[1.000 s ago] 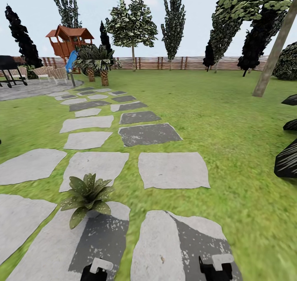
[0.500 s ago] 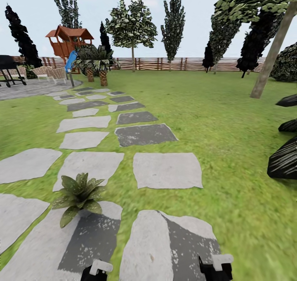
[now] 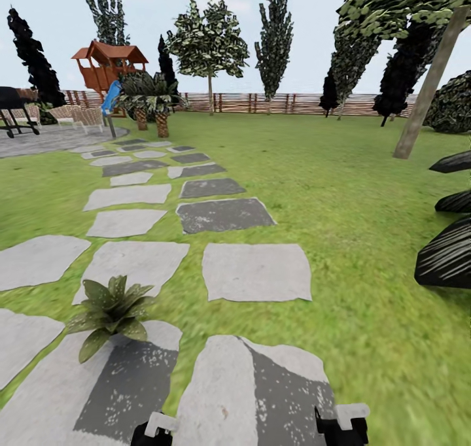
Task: Pick up the pesticide atomizer in the garden and spray insectifuge to fully cover both potted plants in the garden.
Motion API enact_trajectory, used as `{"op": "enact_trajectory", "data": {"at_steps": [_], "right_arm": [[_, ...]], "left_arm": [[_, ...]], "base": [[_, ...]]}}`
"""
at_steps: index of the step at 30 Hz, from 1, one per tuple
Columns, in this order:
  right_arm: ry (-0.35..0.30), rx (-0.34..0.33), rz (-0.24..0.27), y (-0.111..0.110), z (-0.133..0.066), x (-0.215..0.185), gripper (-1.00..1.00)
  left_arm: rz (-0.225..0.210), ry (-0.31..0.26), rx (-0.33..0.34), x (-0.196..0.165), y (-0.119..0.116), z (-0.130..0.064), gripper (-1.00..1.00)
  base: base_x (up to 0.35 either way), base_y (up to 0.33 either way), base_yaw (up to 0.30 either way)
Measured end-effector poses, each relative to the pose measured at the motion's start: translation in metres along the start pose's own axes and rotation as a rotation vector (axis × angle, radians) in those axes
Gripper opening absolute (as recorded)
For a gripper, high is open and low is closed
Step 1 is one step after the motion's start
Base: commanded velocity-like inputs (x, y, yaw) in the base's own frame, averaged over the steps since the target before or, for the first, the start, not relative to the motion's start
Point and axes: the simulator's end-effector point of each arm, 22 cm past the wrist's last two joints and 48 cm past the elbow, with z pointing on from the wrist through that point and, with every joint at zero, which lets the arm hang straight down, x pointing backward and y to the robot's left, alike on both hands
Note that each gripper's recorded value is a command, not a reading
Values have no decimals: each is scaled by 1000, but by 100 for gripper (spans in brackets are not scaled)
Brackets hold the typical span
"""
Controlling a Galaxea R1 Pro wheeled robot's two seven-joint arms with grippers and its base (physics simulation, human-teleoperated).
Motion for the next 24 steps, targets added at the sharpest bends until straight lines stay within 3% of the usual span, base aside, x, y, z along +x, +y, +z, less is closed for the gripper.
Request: {"op": "enact_trajectory", "data": {"at_steps": [24], "right_arm": [[0,-5,6,5,0,-1,100]], "left_arm": [[-2,0,-3,1,1,0,-100]], "base": [[292,-183,0]]}}
